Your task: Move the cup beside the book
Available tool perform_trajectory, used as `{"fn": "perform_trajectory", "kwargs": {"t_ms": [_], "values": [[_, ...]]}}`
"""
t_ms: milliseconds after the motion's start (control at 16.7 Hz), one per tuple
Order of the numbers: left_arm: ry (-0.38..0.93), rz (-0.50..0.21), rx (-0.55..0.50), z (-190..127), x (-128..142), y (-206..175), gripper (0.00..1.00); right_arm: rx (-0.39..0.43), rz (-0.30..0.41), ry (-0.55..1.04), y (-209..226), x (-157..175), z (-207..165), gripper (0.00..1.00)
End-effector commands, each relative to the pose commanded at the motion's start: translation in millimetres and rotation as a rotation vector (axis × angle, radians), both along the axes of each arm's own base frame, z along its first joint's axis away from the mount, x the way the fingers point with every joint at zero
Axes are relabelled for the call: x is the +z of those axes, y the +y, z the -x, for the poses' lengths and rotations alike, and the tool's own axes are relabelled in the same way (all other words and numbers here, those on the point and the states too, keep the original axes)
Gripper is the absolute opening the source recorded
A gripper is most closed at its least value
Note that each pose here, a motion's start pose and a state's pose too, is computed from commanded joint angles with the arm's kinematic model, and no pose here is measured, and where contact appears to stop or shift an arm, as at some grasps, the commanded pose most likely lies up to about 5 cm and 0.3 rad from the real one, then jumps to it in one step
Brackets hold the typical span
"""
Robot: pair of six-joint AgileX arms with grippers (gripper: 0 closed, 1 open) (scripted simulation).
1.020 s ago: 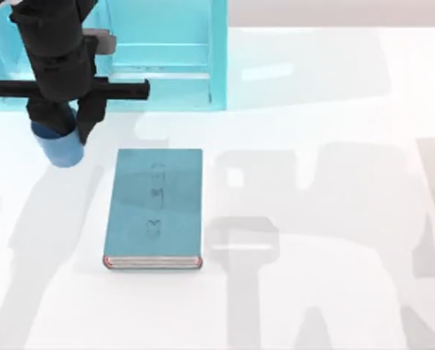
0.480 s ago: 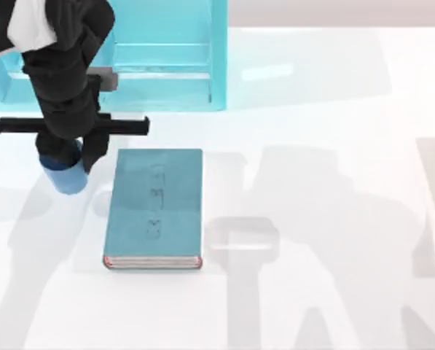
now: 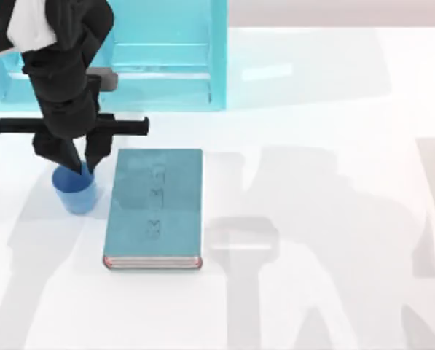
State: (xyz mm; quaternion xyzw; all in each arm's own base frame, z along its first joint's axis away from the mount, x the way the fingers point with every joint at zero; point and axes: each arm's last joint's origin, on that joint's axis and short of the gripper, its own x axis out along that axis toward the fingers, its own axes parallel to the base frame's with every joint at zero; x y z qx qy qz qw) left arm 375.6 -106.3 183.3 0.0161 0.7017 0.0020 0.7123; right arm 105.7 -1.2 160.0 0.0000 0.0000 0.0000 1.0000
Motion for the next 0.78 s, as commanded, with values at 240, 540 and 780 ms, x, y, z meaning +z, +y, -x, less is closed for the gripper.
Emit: {"fn": "perform_trajectory", "kwargs": {"t_ms": [240, 540, 780], "values": [[0.000, 0.000, 0.000, 0.0, 0.0, 0.0, 0.75, 0.000, 0.000, 0.000, 0.0, 0.0, 0.0, 1.00], [0.000, 0.000, 0.000, 0.0, 0.0, 0.0, 1.00, 0.000, 0.000, 0.000, 0.0, 0.0, 0.0, 1.00], [0.000, 0.000, 0.000, 0.0, 0.0, 0.0, 1.00, 0.000, 0.000, 0.000, 0.0, 0.0, 0.0, 1.00]]}}
